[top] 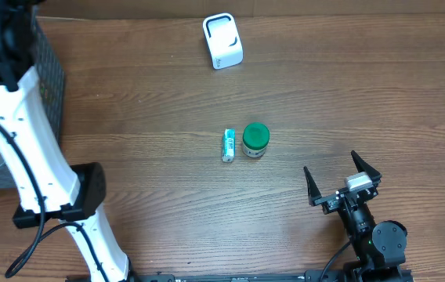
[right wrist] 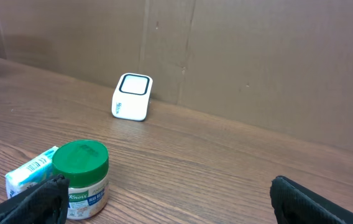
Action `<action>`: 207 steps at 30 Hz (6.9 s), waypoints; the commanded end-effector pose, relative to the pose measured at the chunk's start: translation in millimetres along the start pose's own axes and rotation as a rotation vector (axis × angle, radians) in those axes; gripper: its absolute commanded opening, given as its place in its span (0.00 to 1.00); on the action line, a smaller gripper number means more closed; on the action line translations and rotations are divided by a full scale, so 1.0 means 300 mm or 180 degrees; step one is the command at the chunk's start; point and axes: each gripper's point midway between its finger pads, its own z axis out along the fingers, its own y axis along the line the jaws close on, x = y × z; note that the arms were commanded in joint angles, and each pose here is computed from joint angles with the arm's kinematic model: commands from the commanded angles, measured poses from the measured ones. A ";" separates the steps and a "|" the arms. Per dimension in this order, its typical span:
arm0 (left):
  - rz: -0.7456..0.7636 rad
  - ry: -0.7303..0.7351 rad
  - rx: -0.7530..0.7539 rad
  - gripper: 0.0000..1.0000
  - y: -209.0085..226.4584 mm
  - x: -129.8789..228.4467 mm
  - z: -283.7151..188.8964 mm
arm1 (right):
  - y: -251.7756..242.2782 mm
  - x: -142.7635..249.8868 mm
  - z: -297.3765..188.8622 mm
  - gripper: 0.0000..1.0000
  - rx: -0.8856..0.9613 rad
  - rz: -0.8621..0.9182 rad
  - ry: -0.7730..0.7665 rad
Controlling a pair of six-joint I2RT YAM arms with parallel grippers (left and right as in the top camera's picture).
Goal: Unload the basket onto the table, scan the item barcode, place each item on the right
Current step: 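Reach the left gripper into the gray mesh basket, then grasp the yellow oil bottle in the basket with the left gripper, then lift the yellow bottle out and carry it past the scanner, then set the yellow bottle upright right of the jar and release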
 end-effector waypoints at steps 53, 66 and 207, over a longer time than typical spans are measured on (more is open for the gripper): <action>-0.0006 0.1130 -0.0023 1.00 0.509 0.305 0.464 | 0.004 0.008 0.001 1.00 -0.0012 -0.0003 -0.0004; 0.0205 0.1897 0.0109 0.88 0.551 0.604 0.650 | 0.004 0.008 0.001 1.00 -0.0012 -0.0003 -0.0004; 0.0917 0.2357 0.0466 1.00 -1.149 1.686 -0.278 | 0.004 0.008 0.001 1.00 -0.0012 -0.0003 -0.0004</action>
